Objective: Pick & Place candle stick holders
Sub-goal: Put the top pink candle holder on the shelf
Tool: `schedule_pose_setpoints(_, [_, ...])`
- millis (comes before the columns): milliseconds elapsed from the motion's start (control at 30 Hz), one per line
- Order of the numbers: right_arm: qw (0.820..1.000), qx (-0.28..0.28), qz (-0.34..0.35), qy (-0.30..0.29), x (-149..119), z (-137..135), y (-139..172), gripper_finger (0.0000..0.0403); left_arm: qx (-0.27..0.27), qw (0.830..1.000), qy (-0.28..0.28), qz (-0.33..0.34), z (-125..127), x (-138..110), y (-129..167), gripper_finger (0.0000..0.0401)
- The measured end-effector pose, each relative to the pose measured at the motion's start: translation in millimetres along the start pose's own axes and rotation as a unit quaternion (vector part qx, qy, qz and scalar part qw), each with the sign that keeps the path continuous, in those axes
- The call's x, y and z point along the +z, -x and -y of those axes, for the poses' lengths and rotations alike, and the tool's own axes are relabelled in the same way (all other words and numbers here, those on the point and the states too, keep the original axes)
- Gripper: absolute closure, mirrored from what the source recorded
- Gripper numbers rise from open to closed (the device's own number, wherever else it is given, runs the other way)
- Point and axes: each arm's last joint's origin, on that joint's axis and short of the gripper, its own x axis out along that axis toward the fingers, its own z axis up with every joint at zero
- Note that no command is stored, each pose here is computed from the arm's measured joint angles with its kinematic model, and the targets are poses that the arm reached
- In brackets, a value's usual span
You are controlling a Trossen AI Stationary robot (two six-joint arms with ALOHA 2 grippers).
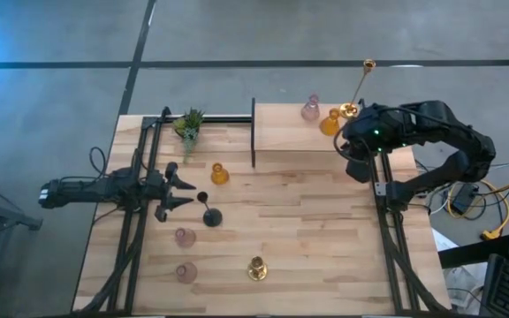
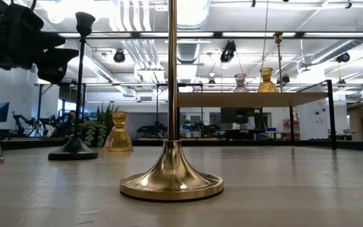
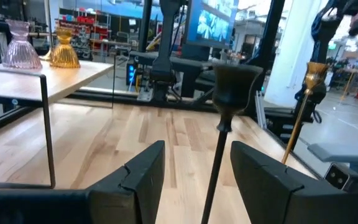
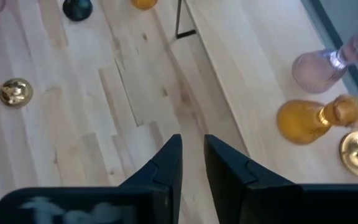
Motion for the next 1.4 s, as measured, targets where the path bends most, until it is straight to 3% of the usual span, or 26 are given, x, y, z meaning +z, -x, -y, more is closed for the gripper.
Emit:
schedule_pose_setpoints(200, [1.000, -0.003, -0.008, -0.026, -11.6, 2.5, -1.9, 0.0351, -0.003, 1.000, 0.018, 0.012, 0.4, 2.5, -0.1, 0.0213])
schedule_pose_setpoints(367, [0.999, -0.006, -0.024, -0.038, -21.4, 3.5, -9.1, 0.0349, -0.031, 0.994, 0.081, -0.063, 4.6, 9.7, 6.1, 0.0219])
schedule_pose_setpoints(500, [0.999, -0.010, -0.037, -0.036, -26.9, 3.0, -20.0, 0.0350, -0.017, 0.986, 0.103, -0.131, 6.6, 13.5, 14.3, 0.0238])
schedule_pose_setpoints(733, [0.997, -0.017, -0.063, -0.044, -37.1, 2.1, -39.1, 0.0351, -0.025, 0.975, 0.152, -0.162, 12.9, 22.9, 17.6, 0.0271])
schedule_pose_setpoints(933, [0.996, -0.020, -0.074, -0.045, -40.4, 1.8, -45.4, 0.0351, -0.012, 0.946, 0.203, -0.252, 21.0, 23.5, 16.0, 0.0280])
schedule_pose_setpoints(1133, [0.997, -0.017, -0.062, -0.047, -38.3, 1.9, -41.9, 0.0351, 0.001, 0.921, 0.217, -0.324, 35.9, 47.6, 7.4, 0.0280])
schedule_pose_setpoints(1400, [0.999, -0.010, -0.039, -0.033, -34.3, 1.1, -41.4, 0.0351, 0.039, 0.862, 0.228, -0.450, 54.0, 60.4, -22.1, 0.0280])
